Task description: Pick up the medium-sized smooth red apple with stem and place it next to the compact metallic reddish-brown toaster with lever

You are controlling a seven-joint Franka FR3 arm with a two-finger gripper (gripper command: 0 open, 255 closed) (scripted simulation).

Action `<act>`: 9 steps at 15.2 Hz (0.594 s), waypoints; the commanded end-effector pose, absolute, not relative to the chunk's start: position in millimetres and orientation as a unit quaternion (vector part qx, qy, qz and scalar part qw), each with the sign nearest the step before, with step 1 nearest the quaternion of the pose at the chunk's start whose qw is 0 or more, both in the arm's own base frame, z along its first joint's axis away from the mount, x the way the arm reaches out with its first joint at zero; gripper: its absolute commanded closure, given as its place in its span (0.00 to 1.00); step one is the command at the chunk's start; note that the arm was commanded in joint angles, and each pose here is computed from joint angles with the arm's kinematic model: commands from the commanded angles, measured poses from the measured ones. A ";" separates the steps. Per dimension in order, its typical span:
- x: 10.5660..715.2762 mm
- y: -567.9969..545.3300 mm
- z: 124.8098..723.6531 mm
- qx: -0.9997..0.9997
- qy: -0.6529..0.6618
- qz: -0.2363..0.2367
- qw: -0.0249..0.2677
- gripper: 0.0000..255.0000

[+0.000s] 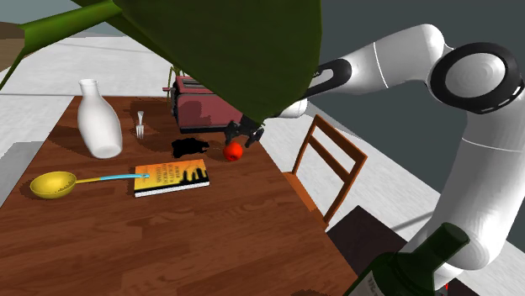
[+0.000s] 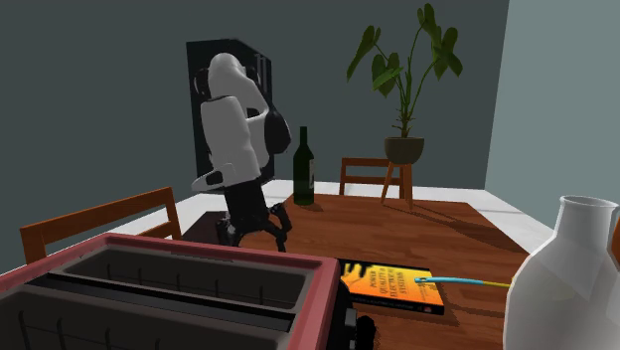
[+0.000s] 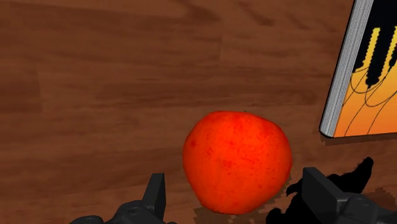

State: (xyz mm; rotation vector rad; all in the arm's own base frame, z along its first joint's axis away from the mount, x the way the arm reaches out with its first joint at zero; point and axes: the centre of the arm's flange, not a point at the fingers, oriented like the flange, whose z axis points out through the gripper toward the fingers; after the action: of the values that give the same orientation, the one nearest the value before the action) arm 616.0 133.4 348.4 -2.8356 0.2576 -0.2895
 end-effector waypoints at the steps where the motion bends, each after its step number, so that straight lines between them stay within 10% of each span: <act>1: 612.9 126.9 372.1 -0.981 0.089 -0.100 0.139 0.00; 9: 610.6 124.2 381.8 -0.981 0.089 -0.100 0.139 0.00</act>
State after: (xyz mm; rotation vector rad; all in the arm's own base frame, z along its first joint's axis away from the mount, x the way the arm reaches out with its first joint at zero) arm 610.6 124.3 381.8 -2.8356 0.2573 -0.2895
